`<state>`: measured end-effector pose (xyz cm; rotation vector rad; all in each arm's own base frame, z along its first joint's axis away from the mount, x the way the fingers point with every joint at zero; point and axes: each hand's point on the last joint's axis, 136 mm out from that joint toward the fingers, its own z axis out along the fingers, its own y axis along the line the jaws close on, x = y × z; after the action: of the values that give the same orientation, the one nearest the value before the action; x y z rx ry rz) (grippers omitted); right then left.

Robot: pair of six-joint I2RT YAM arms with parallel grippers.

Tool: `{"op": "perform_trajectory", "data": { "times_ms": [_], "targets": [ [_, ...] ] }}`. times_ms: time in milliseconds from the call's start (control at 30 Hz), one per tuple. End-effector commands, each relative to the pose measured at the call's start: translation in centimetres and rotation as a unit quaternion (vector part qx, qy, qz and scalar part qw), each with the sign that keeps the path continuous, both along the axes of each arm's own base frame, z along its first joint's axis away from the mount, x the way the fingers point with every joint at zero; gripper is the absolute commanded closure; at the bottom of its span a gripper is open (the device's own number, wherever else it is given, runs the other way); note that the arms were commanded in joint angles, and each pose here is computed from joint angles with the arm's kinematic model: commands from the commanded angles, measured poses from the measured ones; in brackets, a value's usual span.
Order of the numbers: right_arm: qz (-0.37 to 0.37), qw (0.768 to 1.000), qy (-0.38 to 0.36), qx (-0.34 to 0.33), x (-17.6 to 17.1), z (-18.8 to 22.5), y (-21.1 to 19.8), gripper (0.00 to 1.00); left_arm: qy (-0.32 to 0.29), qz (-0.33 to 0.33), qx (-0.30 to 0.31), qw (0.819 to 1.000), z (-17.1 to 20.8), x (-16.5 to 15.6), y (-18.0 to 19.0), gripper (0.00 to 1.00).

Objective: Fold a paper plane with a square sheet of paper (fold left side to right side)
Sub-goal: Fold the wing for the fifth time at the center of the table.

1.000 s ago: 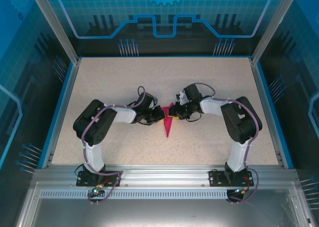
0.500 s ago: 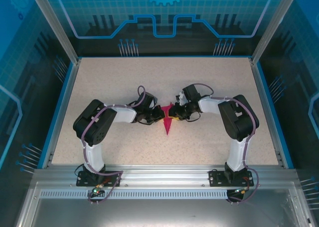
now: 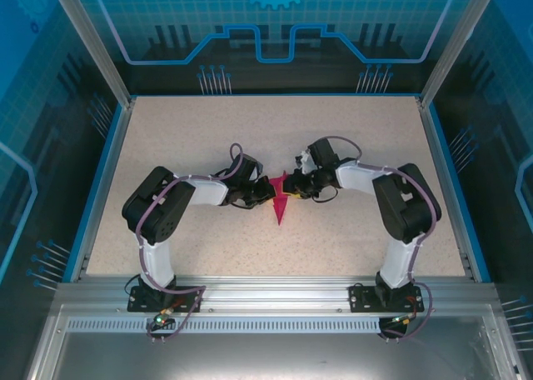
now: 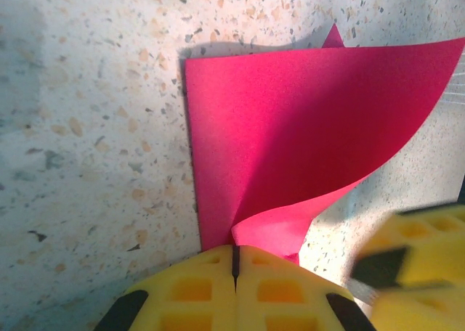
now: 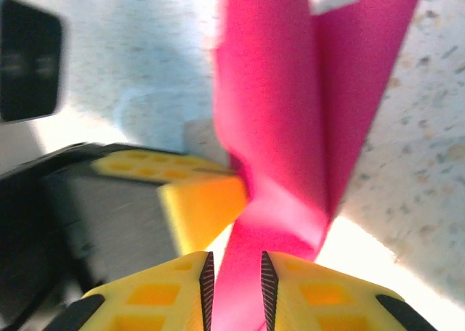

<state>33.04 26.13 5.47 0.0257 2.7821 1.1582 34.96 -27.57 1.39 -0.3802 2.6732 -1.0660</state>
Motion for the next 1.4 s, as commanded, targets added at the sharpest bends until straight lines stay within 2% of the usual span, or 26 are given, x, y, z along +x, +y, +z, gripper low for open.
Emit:
{"op": "perform_trajectory", "data": {
  "times_ms": [0,200,333,800,933,1367],
  "targets": [
    [0.016,1.000,0.005,0.021,-2.1,2.1,0.2,0.75,0.046,0.023,0.078,0.996,-3.9,-1.6,3.0,1.00],
    [0.008,0.998,0.040,0.058,-5.9,1.3,1.5,0.76,0.046,0.024,0.079,0.996,-4.0,-1.7,3.0,1.00],
    [0.021,0.997,0.044,0.064,-7.1,0.9,2.9,0.76,0.046,0.022,0.080,0.995,-4.0,-1.7,3.0,1.00],
    [0.028,0.998,0.026,0.057,-6.4,1.4,4.1,0.75,0.044,0.022,0.081,0.996,-3.9,-1.7,3.0,1.00],
    [0.030,0.997,0.051,0.041,-7.0,-0.2,4.1,0.75,0.045,0.022,0.082,0.995,-3.9,-1.7,3.1,1.00],
    [0.033,0.997,0.067,0.024,-7.5,-1.7,4.7,0.75,0.046,0.024,0.090,0.995,-4.1,-1.7,3.3,1.00]
  ]
}}
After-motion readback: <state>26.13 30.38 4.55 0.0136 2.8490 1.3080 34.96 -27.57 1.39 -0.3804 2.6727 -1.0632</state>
